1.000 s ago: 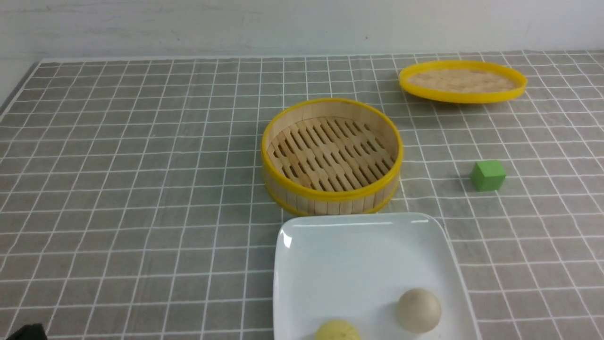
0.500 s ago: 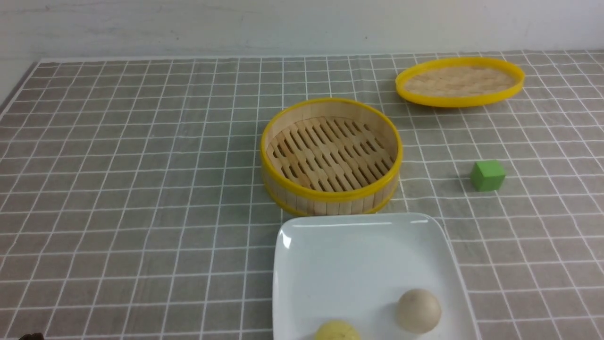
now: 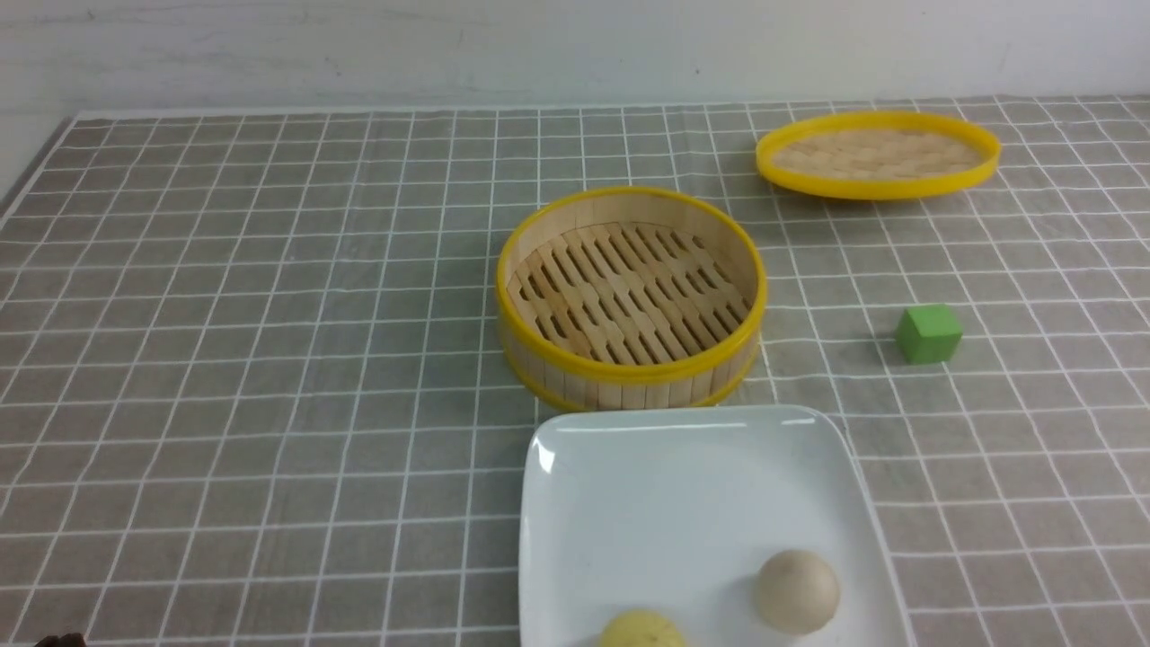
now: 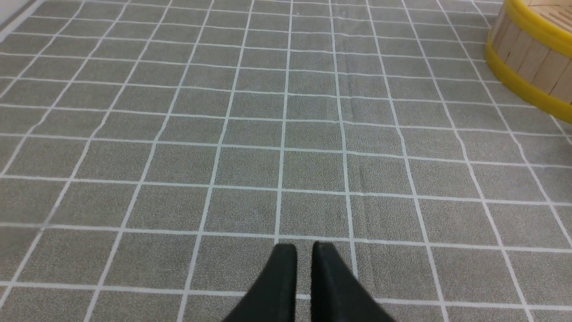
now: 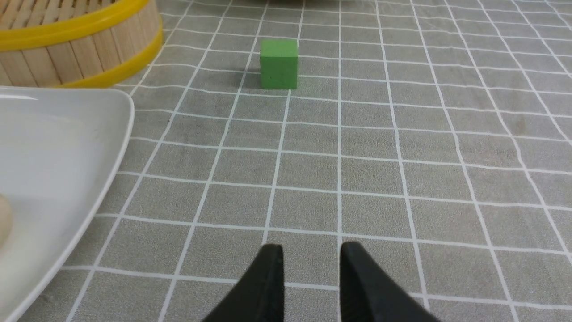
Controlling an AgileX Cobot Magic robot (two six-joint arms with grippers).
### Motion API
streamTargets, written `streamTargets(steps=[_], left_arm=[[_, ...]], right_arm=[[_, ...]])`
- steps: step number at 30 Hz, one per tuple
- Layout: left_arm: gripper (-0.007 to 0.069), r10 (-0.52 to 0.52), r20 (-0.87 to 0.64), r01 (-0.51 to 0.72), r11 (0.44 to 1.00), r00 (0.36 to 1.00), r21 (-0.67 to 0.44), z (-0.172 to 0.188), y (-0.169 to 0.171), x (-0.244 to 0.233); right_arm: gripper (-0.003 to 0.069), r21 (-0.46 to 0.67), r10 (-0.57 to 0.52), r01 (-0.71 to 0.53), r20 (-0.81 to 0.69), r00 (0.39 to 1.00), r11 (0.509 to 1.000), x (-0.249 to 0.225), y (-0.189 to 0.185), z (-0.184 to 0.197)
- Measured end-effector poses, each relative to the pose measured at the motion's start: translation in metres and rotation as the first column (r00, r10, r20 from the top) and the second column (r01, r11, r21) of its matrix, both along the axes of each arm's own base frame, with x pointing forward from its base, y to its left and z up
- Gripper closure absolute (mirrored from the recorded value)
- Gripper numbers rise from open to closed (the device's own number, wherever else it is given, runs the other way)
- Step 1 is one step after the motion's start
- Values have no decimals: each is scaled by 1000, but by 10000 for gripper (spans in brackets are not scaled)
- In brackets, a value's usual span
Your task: Put the steamed buns into the plate on the grey tablecloth.
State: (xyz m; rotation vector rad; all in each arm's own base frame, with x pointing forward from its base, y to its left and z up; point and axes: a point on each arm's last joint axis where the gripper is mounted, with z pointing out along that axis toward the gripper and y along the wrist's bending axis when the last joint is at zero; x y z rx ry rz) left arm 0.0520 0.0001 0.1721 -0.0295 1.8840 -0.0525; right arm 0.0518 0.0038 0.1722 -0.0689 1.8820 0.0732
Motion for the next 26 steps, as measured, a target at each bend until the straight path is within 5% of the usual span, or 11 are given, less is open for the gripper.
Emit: streamTargets(steps=[26], left_arm=[[520, 0, 0, 0, 1000, 1000, 4, 0, 0, 0]], right_arm=[[421, 0, 0, 0, 0, 1000, 1000, 0, 0, 0]])
